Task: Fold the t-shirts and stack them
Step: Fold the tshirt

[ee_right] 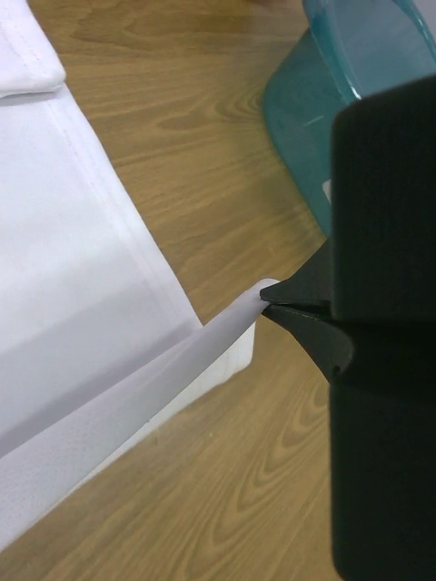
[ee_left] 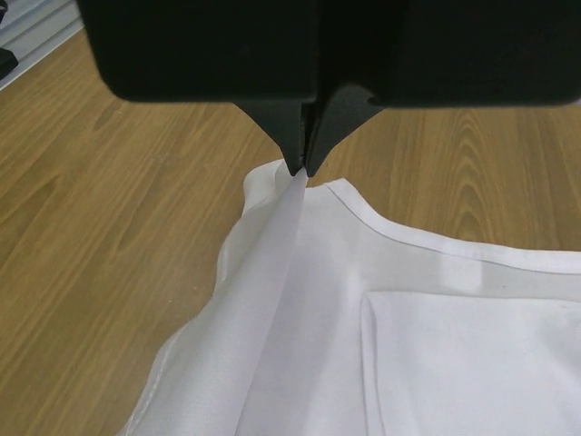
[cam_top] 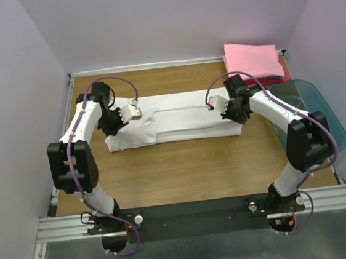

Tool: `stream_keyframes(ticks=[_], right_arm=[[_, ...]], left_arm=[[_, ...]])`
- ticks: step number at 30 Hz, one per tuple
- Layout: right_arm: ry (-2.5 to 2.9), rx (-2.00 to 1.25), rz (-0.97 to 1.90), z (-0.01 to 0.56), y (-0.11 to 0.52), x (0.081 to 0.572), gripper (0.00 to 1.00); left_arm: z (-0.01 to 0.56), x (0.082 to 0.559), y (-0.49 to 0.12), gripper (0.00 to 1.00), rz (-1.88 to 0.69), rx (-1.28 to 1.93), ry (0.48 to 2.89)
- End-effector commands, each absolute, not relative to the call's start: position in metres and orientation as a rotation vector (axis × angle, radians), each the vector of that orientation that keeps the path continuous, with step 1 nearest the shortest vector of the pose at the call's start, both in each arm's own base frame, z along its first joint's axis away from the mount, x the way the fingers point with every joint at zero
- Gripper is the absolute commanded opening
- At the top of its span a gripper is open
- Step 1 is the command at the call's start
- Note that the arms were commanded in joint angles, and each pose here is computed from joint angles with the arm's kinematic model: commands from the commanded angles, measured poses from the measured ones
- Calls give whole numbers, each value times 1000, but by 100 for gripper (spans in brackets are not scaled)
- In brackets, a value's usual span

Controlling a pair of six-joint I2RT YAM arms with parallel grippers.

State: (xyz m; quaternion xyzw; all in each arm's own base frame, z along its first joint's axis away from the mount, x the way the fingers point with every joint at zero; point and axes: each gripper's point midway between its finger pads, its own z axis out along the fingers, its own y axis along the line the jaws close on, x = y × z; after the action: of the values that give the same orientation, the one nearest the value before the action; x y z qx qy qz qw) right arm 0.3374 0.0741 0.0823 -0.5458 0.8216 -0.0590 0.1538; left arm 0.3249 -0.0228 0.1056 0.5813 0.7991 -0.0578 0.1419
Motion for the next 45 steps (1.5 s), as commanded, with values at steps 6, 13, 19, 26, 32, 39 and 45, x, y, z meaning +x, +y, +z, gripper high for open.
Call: stream_keyframes(ticks=[6,13,19,26,32,39,45], right_arm=[[2349,-1636,-174,71,71,370,1],[2335,-1653,-207,66,75,400,1],[2333,-1671,-220,59,77,416,1],[2337,-1690,-225,52,76,422,1],[2342,-1687,-232,49,73,429,1],[2343,-1682,-233,45,76,438,1],[2351,-1682,-233,39,77,443,0]], left_arm=[[104,358,-25,0,-169,1655,2279],[94,374,-25,0,-180,1641,2288],[85,383,-23,0,-172,1637,2306],[79,392,-20,0,-171,1629,2315],[81,403,-19,0,-161,1629,2311],[75,409,-16,0,-157,1635,2326],[72,413,-16,0,-157,1631,2331]])
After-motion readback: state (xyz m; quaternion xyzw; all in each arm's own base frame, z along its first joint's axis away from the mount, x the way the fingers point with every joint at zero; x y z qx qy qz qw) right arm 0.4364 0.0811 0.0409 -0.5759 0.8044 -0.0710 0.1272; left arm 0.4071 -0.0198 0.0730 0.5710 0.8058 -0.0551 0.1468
